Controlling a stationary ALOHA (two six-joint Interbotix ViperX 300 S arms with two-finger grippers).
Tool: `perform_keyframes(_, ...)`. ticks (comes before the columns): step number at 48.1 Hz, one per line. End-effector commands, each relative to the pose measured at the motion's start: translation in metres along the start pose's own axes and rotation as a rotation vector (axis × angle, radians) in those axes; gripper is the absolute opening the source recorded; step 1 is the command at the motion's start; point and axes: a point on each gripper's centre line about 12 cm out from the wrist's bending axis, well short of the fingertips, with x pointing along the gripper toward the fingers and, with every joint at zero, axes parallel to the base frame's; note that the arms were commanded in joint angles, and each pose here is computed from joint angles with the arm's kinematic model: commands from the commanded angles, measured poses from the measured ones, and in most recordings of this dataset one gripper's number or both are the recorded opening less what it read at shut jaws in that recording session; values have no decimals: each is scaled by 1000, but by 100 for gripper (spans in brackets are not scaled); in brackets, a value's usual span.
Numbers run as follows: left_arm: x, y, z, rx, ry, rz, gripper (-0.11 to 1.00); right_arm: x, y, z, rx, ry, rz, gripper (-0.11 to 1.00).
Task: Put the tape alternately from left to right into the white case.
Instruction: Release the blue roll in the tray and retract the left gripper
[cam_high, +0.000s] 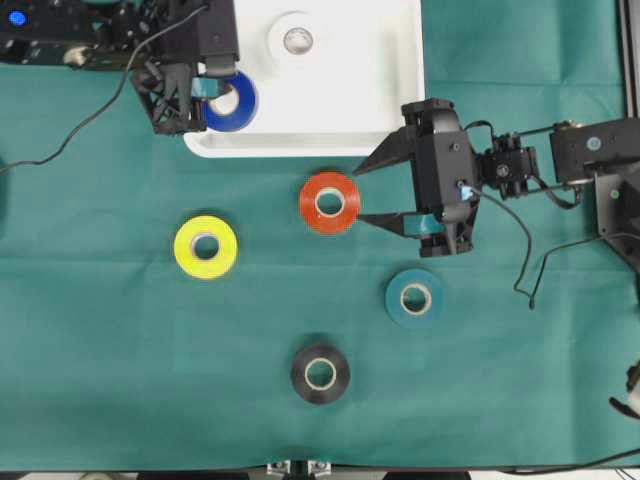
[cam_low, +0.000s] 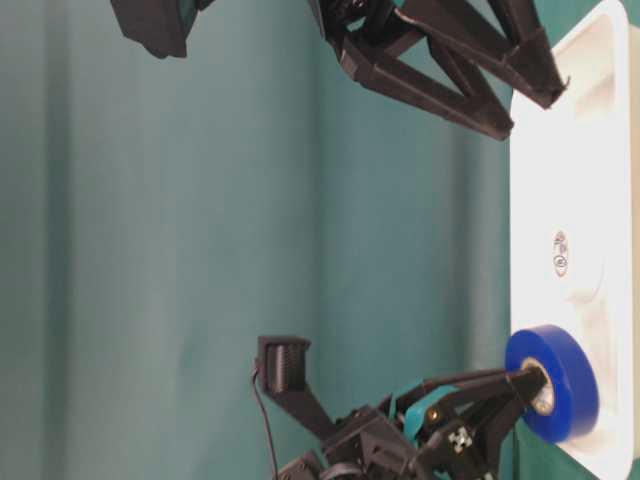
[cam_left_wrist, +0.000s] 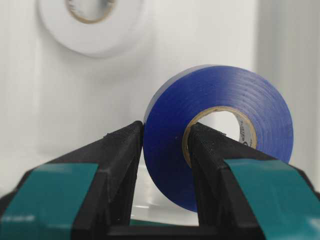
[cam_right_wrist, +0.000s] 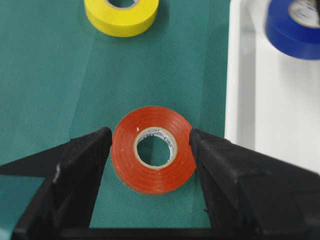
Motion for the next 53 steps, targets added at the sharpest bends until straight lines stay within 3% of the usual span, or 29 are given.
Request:
perform_keyframes(1, -4, 20, 11, 1, -38, 40, -3, -2, 1, 7, -3, -27, 5, 71)
perform_keyframes(16, 4, 62, 8, -37, -22, 105, -3, -1, 2, 7, -3, -30, 6, 71)
perform_keyframes(42, 20, 77, 6, -61, 2, 118, -2, 2, 1, 6, -4, -31, 8, 71)
perform_keyframes(48, 20, 78, 7, -61, -5, 121, 13, 2, 0, 6, -2, -31, 6, 71)
perform_keyframes(53, 18, 77, 6, -61, -5, 121, 41, 2, 0, 6, -1, -31, 4, 71)
